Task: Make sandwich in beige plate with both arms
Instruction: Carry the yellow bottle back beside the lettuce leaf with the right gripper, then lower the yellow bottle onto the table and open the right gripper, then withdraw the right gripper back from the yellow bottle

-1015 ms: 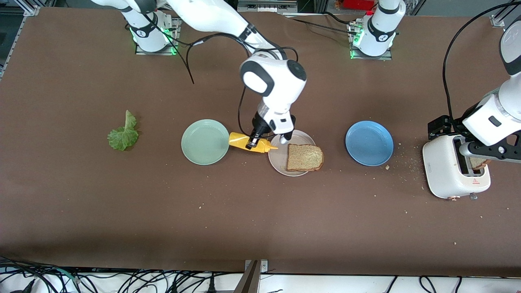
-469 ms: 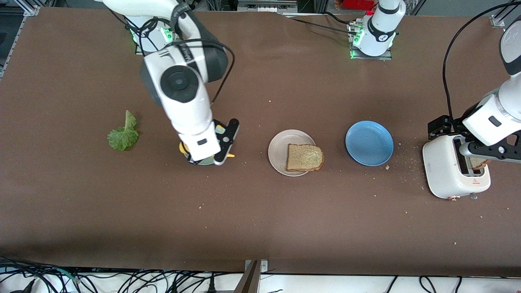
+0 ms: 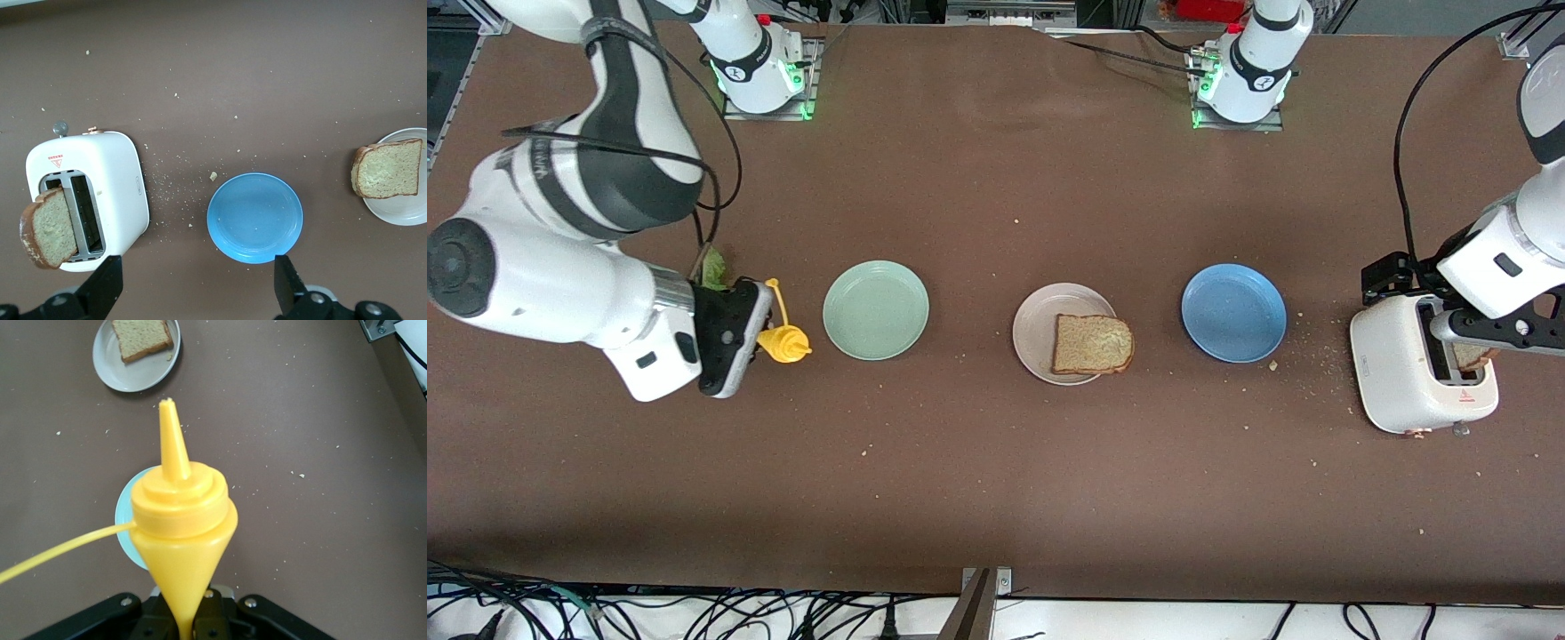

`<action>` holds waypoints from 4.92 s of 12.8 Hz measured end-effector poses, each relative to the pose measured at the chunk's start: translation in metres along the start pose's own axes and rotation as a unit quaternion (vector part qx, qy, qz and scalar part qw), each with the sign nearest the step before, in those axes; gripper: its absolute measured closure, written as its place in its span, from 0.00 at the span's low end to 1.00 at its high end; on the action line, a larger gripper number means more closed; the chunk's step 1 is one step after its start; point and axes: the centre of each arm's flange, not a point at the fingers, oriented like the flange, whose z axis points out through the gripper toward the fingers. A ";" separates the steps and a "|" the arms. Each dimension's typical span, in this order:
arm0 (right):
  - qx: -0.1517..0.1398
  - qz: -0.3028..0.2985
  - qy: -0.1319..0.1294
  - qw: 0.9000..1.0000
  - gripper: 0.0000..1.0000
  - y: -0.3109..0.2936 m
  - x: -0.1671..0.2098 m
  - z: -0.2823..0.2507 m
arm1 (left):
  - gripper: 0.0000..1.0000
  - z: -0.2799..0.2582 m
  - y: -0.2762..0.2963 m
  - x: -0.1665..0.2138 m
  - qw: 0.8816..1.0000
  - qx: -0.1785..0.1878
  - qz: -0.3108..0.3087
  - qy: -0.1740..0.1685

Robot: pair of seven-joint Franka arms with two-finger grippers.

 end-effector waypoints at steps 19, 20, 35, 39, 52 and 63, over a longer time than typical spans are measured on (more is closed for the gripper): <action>0.123 -0.176 0.398 0.892 0.96 -0.014 -0.286 0.223 | 0.00 0.000 0.000 0.000 1.000 0.000 0.000 0.000; 0.113 -0.184 0.407 0.888 0.96 -0.017 -0.293 0.234 | 0.00 0.000 0.000 0.000 1.000 0.000 0.000 0.000; 0.083 -0.178 0.437 0.878 0.61 -0.014 -0.326 0.307 | 0.00 0.000 0.005 0.000 1.000 0.000 0.003 0.000; 0.073 -0.152 0.417 0.893 0.13 0.003 -0.349 0.286 | 0.00 0.000 0.005 0.000 1.000 0.000 0.003 0.000; 0.106 0.049 0.161 0.980 0.02 0.075 -0.401 0.044 | 0.00 0.000 0.005 0.000 1.000 0.000 0.003 0.000; -0.037 0.482 -0.146 0.863 0.01 0.002 -0.262 -0.079 | 0.00 0.000 0.006 0.000 1.000 0.000 0.003 0.000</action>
